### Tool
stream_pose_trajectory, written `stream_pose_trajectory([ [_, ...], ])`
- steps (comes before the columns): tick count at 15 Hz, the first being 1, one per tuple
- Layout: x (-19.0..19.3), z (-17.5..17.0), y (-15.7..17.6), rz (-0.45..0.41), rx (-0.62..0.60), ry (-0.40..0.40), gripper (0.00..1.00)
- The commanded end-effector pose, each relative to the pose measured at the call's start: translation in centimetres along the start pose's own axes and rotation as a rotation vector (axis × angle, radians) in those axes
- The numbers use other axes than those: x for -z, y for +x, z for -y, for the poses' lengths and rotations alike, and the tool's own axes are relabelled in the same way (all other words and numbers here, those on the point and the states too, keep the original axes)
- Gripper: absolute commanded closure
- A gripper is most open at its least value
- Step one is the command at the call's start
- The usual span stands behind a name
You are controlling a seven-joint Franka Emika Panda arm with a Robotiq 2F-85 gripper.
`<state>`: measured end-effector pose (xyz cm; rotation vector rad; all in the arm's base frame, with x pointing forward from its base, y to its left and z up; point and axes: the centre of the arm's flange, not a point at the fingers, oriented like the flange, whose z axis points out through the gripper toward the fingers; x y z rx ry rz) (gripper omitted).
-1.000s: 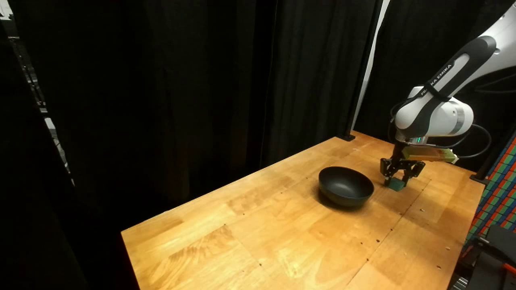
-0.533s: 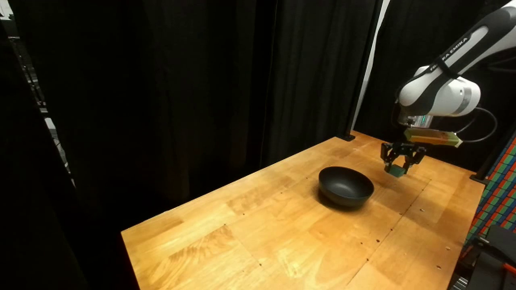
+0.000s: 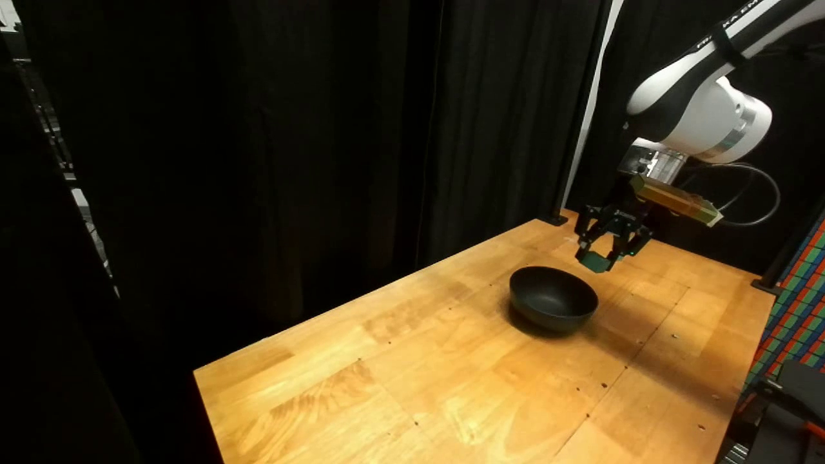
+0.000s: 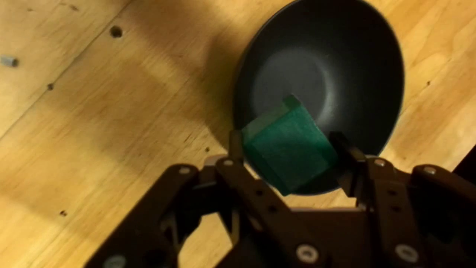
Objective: Put the green cube in the black bowl
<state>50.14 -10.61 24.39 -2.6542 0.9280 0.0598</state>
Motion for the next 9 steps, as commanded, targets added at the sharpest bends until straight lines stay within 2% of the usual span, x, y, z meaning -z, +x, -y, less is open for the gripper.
stream_pose_trajectory([
  [1, -0.9, 2.0, -2.1, 0.044, 0.021, 0.062, 0.17],
  [3, -0.6, 2.0, -2.0, 0.084, 0.000, 0.052, 0.11],
  [4, 0.1, 1.6, -1.7, 0.111, -0.016, 0.045, 0.02],
  [9, 6.6, -3.3, -1.1, 0.314, -0.105, -0.027, 0.00],
])
